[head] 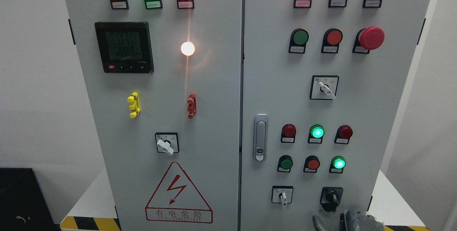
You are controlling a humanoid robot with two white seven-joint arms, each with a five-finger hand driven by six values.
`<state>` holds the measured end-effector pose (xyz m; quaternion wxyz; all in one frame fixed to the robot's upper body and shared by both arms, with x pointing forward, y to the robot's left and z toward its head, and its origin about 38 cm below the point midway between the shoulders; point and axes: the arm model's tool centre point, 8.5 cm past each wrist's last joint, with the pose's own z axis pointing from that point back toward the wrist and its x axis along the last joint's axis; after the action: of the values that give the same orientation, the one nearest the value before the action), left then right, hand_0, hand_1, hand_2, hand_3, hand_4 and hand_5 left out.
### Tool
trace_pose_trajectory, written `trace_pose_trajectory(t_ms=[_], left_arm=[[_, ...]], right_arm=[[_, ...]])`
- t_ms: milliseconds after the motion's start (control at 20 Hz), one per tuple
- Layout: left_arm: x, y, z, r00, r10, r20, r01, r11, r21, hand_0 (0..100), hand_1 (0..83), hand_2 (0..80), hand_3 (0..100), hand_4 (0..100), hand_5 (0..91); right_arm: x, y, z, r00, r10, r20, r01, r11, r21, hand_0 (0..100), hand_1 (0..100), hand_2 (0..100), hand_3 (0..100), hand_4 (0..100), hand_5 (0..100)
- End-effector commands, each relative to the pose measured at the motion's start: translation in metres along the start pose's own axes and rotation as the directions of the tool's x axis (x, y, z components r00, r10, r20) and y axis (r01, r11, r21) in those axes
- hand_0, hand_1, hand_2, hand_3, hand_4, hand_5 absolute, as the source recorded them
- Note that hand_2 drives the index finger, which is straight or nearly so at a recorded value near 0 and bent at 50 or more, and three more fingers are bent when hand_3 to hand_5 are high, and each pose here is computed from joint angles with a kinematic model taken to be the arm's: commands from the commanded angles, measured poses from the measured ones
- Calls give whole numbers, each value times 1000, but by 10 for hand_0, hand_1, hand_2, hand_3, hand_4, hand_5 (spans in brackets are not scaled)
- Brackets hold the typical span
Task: Flip black knob to close circuit
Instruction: 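Reach the right hand up to the black rotary knob near the bottom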
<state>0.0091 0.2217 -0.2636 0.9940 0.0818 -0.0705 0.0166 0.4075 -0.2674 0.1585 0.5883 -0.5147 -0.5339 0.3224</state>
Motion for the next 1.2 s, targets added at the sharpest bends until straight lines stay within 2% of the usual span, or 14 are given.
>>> trace_pose_trajectory(t_ms=[0,300,600,1150], left_arm=[[0,0,0,1000,-1,1,1,1000,-5,120,556,0,0,0,0],[1,0,0,1000,1,2,-1,1000,-4,120,556,0,0,0,0],[0,0,0,1000,-1,1,1,1000,-3,120,556,0,0,0,0],[0,0,0,1000,0,0,0,1000,-4,120,556,0,0,0,0]], right_arm=[[-2,-16,-6,1000,13,-6,-14,999,-42,0,0,963,1000,1000,1000],[-7,-24,-12,999,30,-10,-31,998,-61,0,0,962,1000,1000,1000],[-16,-19,-18,997,68,-30,-69,996,-52,0,1,962,1000,1000,1000],[-20,-22,-19,997,74,-33,-76,995,-62,0,12,959,1000,1000,1000]])
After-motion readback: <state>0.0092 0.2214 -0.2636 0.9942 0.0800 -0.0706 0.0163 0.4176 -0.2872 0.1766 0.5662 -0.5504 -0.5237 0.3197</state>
